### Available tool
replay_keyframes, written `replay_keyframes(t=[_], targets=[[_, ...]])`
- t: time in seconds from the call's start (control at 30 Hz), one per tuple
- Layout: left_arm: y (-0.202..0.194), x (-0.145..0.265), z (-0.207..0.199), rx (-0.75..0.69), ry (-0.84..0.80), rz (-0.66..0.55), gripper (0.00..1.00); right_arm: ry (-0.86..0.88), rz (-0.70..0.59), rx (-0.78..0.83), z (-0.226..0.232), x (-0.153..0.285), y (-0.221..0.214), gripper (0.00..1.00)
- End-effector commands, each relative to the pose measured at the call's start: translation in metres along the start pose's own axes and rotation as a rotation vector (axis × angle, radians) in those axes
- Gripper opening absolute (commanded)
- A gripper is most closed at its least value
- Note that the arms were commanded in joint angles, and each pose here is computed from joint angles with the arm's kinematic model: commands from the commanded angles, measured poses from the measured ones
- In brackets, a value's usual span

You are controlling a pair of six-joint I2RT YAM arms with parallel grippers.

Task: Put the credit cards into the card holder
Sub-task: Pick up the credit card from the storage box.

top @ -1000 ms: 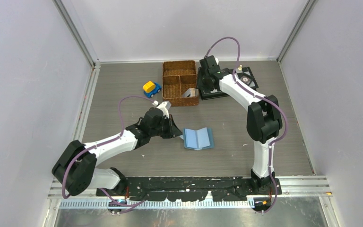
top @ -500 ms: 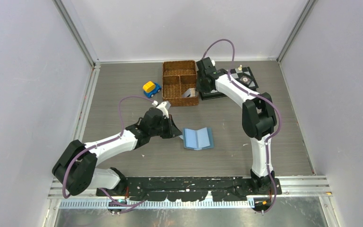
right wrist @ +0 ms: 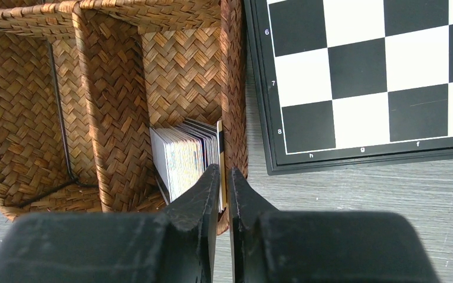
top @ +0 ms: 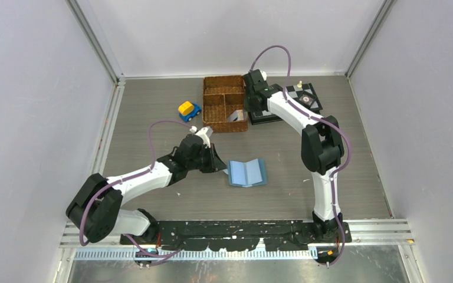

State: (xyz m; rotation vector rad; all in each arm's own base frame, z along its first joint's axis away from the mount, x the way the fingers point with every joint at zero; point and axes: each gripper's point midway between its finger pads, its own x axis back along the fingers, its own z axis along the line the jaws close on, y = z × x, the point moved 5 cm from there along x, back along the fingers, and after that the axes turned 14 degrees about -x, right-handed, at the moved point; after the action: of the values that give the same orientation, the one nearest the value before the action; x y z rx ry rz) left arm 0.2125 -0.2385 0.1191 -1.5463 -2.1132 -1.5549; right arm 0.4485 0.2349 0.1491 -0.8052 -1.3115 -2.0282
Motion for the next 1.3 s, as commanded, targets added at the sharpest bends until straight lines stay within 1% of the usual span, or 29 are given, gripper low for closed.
replay_keyframes(t=[0.0,0.3,0.37,0.5,0.67,0.83,1.03,1.27], targets=[[0.005,-0.001,-0.002,0.005,-0.025,-0.024,0.00,0.005,-0.039,0.021,0.008,0.003,0.010,0.16],[0.004,0.000,-0.002,0.006,-0.026,-0.027,0.00,-0.002,-0.021,0.032,0.009,-0.002,0.004,0.15],[0.004,0.001,-0.002,0.006,-0.026,-0.028,0.00,-0.002,-0.025,0.034,0.010,-0.001,0.004,0.13],[0.004,0.001,-0.001,0.007,-0.023,-0.028,0.00,-0.009,-0.039,0.043,0.011,0.004,0.007,0.05],[0.004,0.001,-0.001,0.008,-0.023,-0.030,0.00,-0.008,-0.076,0.062,0.015,0.018,0.017,0.01],[0.005,0.002,-0.001,0.007,-0.026,-0.032,0.00,-0.018,-0.116,0.097,0.019,0.035,0.024,0.01],[0.005,0.002,-0.001,0.007,-0.026,-0.033,0.00,-0.087,-0.197,0.164,0.019,0.057,0.035,0.00],[0.004,0.000,0.000,0.006,-0.024,-0.027,0.00,-0.096,-0.266,0.184,0.020,0.098,0.048,0.01]])
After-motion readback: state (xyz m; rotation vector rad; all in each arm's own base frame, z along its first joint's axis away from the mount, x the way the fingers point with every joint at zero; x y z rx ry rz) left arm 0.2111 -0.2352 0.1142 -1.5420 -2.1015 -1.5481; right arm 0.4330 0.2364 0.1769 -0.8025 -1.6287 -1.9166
